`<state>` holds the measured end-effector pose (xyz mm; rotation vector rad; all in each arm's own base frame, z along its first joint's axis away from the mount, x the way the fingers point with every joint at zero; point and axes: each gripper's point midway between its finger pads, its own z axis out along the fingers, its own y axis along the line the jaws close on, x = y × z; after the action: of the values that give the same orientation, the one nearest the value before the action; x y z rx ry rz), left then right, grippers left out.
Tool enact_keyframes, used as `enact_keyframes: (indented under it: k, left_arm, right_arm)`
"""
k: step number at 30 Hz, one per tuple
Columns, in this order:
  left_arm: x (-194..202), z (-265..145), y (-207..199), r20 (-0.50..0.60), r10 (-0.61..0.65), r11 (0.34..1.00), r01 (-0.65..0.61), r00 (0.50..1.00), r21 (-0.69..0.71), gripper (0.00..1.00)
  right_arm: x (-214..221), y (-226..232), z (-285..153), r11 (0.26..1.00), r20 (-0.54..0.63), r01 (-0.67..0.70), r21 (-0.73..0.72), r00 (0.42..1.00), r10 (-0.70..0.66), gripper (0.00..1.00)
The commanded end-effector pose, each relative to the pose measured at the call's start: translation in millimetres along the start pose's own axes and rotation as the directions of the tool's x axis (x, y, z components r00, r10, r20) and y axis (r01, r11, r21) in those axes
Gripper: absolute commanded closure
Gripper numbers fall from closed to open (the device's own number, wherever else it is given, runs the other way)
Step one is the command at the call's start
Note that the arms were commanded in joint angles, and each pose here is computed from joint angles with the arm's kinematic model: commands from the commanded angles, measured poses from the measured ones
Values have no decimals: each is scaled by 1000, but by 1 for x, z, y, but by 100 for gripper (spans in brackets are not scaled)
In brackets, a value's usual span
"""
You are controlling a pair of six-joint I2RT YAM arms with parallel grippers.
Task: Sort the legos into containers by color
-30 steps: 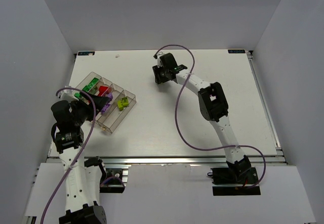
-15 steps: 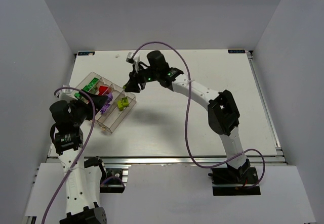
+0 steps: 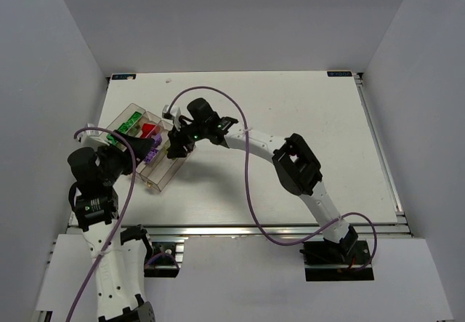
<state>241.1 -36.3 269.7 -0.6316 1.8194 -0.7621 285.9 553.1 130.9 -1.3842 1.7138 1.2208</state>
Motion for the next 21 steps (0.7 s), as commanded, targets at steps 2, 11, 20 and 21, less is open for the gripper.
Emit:
enact_keyframes:
  k: [2,11,20,21]
  left_arm:
    - [1,-10,-5,9,11,1000,-11,1000,0,14]
    - [1,-18,-9,6,12,1000,-12,1000,-16,14]
    - [1,-26,-18,10,20,1000,-20,1000,3,13]
    - [2,-26,-18,3,18,1000,-18,1000,9,12]
  right_arm:
    - [-37,-3,2,995,75,93,47,993,-96,72]
    - [-26,-18,16,987,57,120,103,990,-126,35]
    - [-58,-20,-33,973,65,156,169,984,-169,10]
    - [-81,-16,-57,965,97,170,202,977,-192,11]
